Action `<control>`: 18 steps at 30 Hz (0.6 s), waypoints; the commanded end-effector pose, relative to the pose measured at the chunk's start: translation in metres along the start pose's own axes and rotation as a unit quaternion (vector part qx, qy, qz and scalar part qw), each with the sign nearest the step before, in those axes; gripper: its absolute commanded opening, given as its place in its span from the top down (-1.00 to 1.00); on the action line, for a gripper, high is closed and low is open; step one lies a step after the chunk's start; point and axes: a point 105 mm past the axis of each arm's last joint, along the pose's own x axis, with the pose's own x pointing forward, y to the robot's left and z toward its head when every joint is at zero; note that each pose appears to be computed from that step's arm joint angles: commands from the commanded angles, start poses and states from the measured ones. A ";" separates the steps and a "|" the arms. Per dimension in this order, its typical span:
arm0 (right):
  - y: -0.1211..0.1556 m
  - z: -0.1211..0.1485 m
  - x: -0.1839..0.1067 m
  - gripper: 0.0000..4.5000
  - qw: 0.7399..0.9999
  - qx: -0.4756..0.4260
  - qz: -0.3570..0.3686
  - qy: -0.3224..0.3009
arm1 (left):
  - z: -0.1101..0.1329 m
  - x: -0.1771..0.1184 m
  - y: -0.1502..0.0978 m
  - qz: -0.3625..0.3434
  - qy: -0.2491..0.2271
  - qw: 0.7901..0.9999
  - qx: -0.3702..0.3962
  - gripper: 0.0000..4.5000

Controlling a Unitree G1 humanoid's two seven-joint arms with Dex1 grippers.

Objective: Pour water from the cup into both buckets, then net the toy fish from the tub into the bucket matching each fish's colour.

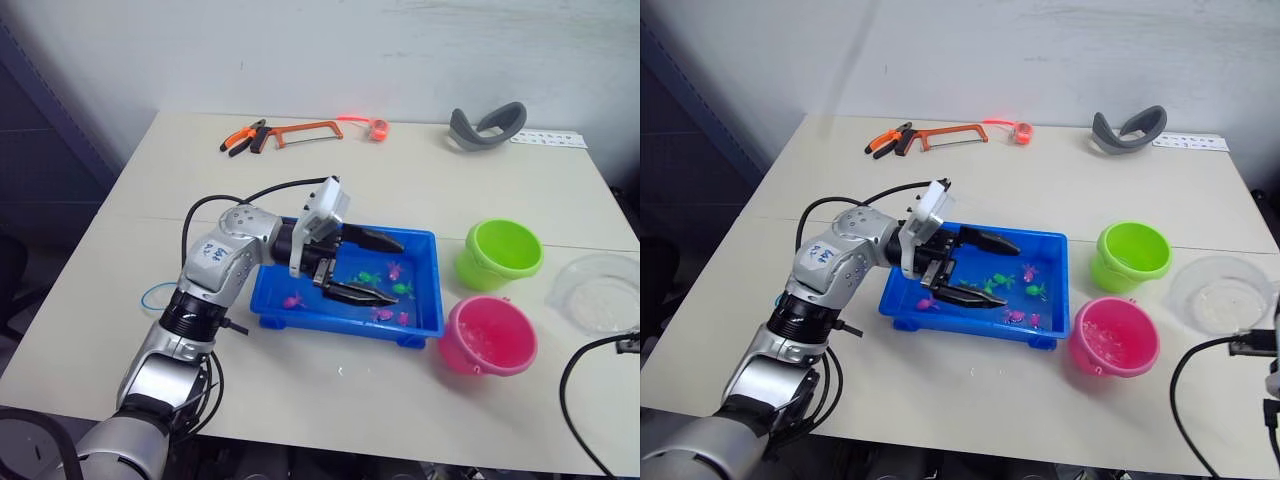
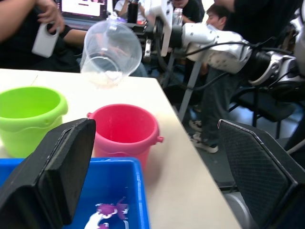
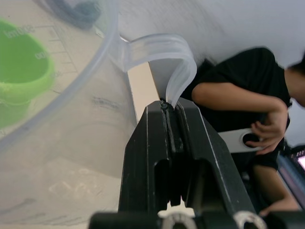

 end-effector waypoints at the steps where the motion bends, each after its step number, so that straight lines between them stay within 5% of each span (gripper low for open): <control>1: -0.019 0.011 0.013 0.99 0.999 0.002 -0.037 0.001 | 0.002 0.006 0.017 0.042 0.017 0.999 0.021 -1.00; 11: -0.003 0.033 0.065 0.99 0.992 -0.121 -0.037 -0.005 | -0.001 0.017 0.048 0.133 0.029 0.991 -0.003 -1.00; 18: 0.017 0.049 0.085 0.99 0.974 -0.221 -0.024 -0.035 | 0.002 0.017 0.045 0.131 0.019 0.991 0.001 -1.00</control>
